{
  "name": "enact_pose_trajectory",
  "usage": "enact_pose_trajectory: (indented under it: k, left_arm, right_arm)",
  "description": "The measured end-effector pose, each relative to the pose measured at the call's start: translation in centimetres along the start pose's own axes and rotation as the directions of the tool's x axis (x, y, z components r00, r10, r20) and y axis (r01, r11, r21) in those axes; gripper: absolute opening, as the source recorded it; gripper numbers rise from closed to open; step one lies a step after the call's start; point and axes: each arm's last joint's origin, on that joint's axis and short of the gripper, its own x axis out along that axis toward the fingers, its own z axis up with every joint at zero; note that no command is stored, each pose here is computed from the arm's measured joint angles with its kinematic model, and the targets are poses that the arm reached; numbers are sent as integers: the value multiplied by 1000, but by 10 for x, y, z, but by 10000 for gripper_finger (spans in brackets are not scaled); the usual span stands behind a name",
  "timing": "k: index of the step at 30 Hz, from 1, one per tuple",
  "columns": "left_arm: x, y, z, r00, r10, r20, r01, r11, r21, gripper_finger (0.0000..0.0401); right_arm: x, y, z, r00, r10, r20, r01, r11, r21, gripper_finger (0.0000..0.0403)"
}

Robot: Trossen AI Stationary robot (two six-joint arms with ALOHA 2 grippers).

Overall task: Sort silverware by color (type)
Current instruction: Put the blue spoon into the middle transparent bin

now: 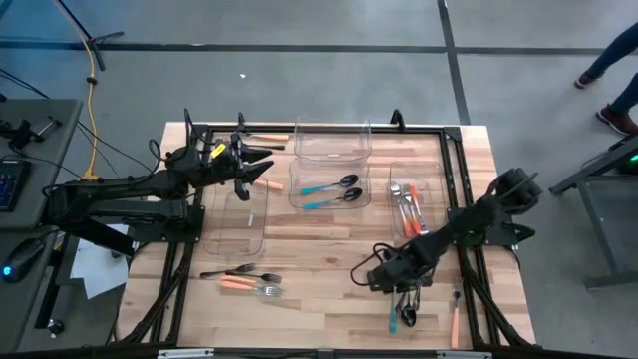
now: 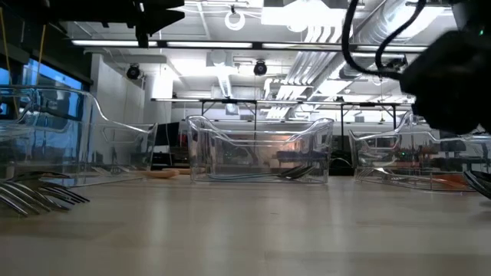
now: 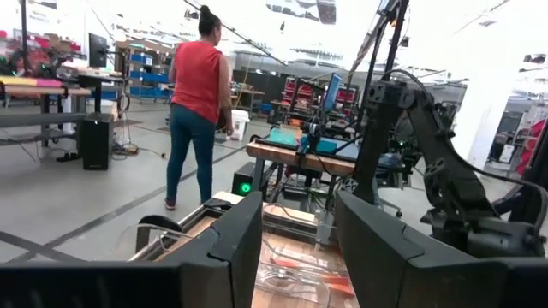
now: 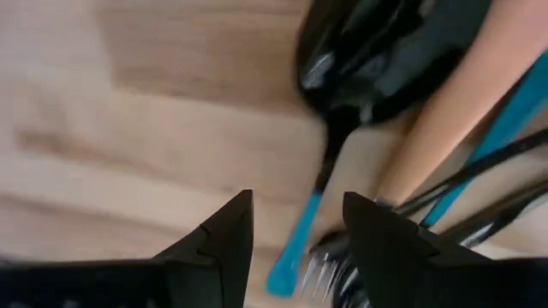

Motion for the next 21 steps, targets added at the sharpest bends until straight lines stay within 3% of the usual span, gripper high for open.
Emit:
enact_pose_trajectory:
  k: [9,13,18,21]
  left_arm:
    - [0,0,0,1000,4,0,-4,999,32,136]
    - [0,0,0,1000,4,0,-4,999,32,136]
    - [0,1,0,1000,8,1,-8,999,33,136]
    - [0,1,0,1000,28,4,-28,999,33,136]
  right_arm:
    - [8,-1,4,999,-29,34,29,1000,4,151]
    - [8,-3,5,998,-39,42,40,999,-23,108]
    - [7,-3,7,997,-45,55,47,998,-47,19]
    - [7,-1,10,997,-33,64,37,998,-60,12]
